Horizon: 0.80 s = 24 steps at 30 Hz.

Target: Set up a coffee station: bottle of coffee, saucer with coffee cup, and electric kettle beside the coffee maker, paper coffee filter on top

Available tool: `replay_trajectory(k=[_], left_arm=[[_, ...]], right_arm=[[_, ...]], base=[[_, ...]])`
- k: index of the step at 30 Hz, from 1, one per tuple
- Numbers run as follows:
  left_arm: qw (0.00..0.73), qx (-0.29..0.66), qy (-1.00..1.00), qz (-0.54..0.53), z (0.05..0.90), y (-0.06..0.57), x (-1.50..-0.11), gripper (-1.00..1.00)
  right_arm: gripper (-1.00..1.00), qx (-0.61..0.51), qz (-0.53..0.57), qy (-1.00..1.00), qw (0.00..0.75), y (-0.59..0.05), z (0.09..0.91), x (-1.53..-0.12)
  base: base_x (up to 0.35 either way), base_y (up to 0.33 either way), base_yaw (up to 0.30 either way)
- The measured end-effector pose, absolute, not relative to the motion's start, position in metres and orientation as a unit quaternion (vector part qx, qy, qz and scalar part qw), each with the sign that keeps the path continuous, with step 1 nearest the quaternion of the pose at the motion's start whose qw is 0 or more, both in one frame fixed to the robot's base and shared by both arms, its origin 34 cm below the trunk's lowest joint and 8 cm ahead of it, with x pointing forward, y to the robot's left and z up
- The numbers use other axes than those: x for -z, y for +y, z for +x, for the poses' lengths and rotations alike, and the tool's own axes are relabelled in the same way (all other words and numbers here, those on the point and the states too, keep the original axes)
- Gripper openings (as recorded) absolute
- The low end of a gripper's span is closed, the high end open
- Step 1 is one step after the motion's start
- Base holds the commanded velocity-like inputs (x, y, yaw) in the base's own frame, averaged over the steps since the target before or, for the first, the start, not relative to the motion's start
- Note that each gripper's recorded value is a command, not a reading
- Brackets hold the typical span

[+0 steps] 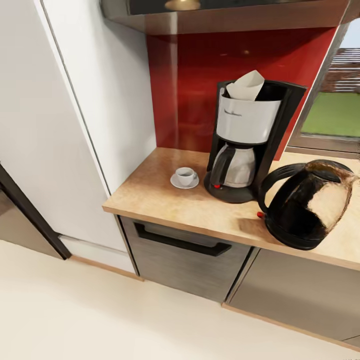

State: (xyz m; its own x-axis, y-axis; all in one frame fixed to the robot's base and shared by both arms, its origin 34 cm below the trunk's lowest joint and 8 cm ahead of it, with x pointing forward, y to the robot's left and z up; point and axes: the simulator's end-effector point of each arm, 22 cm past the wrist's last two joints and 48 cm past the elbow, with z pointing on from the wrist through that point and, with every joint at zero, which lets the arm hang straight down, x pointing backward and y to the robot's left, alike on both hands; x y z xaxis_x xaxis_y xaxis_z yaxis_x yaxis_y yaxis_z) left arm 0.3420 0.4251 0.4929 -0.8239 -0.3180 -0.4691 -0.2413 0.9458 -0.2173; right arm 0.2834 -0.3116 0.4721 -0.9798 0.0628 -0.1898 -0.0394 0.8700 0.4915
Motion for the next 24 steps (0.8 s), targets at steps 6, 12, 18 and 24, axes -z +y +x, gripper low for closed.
replay_trajectory(k=[6, 12, 18, 24], left_arm=[[0.259, 0.074, 0.952, -0.147, 0.3431, 0.425, -0.4934, 1.0], [0.261, 0.075, 0.951, -0.147, 0.3438, 0.425, -0.4941, 1.0], [0.26, 0.075, 0.951, -0.147, 0.3437, 0.425, -0.494, 1.0], [0.261, 0.075, 0.951, -0.147, 0.3438, 0.4249, -0.494, 1.0]], right_arm=[[1.0, -0.254, 0.006, 0.962, 0.101, -0.3124, 0.2838, -0.4724], [1.0, -0.254, 0.005, 0.962, 0.103, -0.3123, 0.285, -0.4728], [1.0, -0.254, 0.005, 0.962, 0.102, -0.3117, 0.2845, -0.4728], [1.0, -0.254, 0.005, 0.962, 0.103, -0.3117, 0.2853, -0.4728]], base=[[0.088, 0.134, -0.242], [0.161, 0.077, -0.205], [0.225, 0.072, -0.225], [0.036, 0.009, -0.276]])
